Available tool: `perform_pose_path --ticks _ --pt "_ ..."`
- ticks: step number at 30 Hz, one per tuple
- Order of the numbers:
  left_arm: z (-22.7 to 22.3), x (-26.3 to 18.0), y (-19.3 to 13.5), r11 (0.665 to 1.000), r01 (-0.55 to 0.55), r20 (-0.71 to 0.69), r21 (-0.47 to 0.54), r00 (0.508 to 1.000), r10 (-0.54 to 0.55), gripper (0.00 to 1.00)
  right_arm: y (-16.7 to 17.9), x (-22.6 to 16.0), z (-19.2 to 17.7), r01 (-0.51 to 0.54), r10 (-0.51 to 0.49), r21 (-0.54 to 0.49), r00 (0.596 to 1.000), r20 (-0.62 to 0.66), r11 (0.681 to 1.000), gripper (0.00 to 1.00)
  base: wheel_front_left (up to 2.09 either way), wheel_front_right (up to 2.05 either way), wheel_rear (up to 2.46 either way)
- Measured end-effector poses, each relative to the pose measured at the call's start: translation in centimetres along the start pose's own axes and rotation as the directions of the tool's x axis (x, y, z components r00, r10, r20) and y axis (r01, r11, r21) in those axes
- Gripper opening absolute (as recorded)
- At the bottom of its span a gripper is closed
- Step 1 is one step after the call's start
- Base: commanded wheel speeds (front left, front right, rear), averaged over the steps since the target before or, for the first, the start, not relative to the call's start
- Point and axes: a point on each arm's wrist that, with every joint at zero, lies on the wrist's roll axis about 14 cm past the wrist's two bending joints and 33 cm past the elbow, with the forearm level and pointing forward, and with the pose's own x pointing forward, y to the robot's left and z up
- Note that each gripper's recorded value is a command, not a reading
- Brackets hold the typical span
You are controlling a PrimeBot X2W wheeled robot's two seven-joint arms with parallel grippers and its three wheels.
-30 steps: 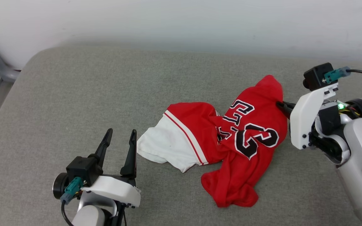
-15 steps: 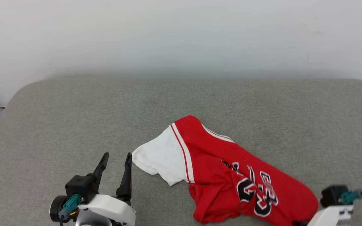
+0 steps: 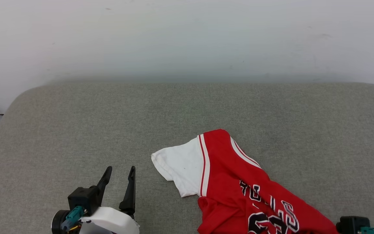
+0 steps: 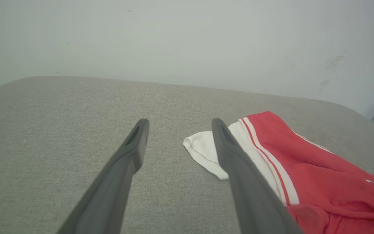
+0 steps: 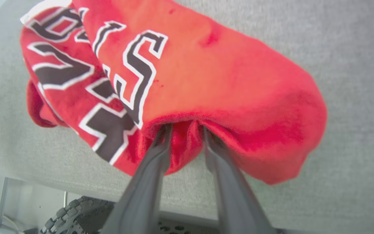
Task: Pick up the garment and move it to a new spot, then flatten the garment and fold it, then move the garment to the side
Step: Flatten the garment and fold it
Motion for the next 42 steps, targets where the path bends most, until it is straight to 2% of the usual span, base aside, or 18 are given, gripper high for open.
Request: perform_pose_path --ticks 3,7,9,14,17,19,25,29,32,37,42 --pt "-0.1 -0.1 0.1 1.0 -0.002 -0.002 -0.003 1.0 0.002 1.0 0.7 -0.1 3.4 -0.02 0.022 -0.011 0.983 0.18 1.0 1.0 0.0 0.0 0.0" --pt "0.0 -0.2 0.1 1.0 -0.005 -0.001 -0.003 1.0 0.005 1.0 1.5 -1.1 7.9 -0.035 0.045 -0.031 0.909 0.414 0.999 1.0 0.0 0.0 0.0" --pt "0.1 -0.2 0.1 1.0 -0.004 0.001 -0.001 1.0 0.004 1.0 1.7 -1.6 9.3 -0.035 0.052 -0.043 0.873 0.484 0.998 1.0 0.0 0.0 0.0" --pt "0.3 -0.3 0.2 1.0 -0.008 0.007 -0.001 1.0 0.008 1.0 1.6 -2.8 11.8 0.004 0.05 -0.089 0.805 0.591 0.996 1.0 0.0 0.0 0.0" --pt "0.4 -0.2 0.2 1.0 -0.007 0.009 0.002 1.0 0.007 1.0 1.8 -3.2 12.7 0.025 0.055 -0.121 0.787 0.614 0.992 1.0 0.0 0.0 0.0" --pt "0.5 -0.2 0.1 1.0 -0.007 0.009 0.002 1.0 0.007 1.0 1.8 -3.0 13.1 0.038 0.055 -0.139 0.79 0.61 0.99 1.0 0.0 0.0 0.0" --pt "0.2 0.2 0.1 1.0 -0.009 0.002 -0.002 1.0 0.009 1.0 -0.7 -0.6 12.9 0.075 0.012 -0.17 0.887 0.461 0.983 1.0 0.0 0.0 0.0" --pt "0.1 1.1 0.2 1.0 -0.008 0.001 -0.006 1.0 0.008 1.0 -0.8 2.1 12.3 0.051 0.021 -0.241 0.959 0.284 0.969 1.0 0.0 0.0 0.0" --pt "-0.3 1.9 0.2 1.0 -0.006 -0.003 -0.011 1.0 0.006 1.0 -0.4 4.2 11.4 0.01 0.03 -0.311 0.992 0.123 0.95 1.0 0.0 0.0 0.0" --pt "-0.9 2.8 0.7 1.0 -0.018 -0.014 -0.016 1.0 0.018 1.0 1.0 7.0 9.1 -0.095 0.051 -0.402 0.992 -0.119 0.91 1.0 0.0 0.0 0.0" --pt "-1.5 3.1 1.3 0.999 -0.043 -0.025 -0.026 0.999 0.042 1.0 1.3 8.8 5.2 -0.187 0.032 -0.431 0.939 -0.342 0.883 1.0 0.0 0.0 0.0"
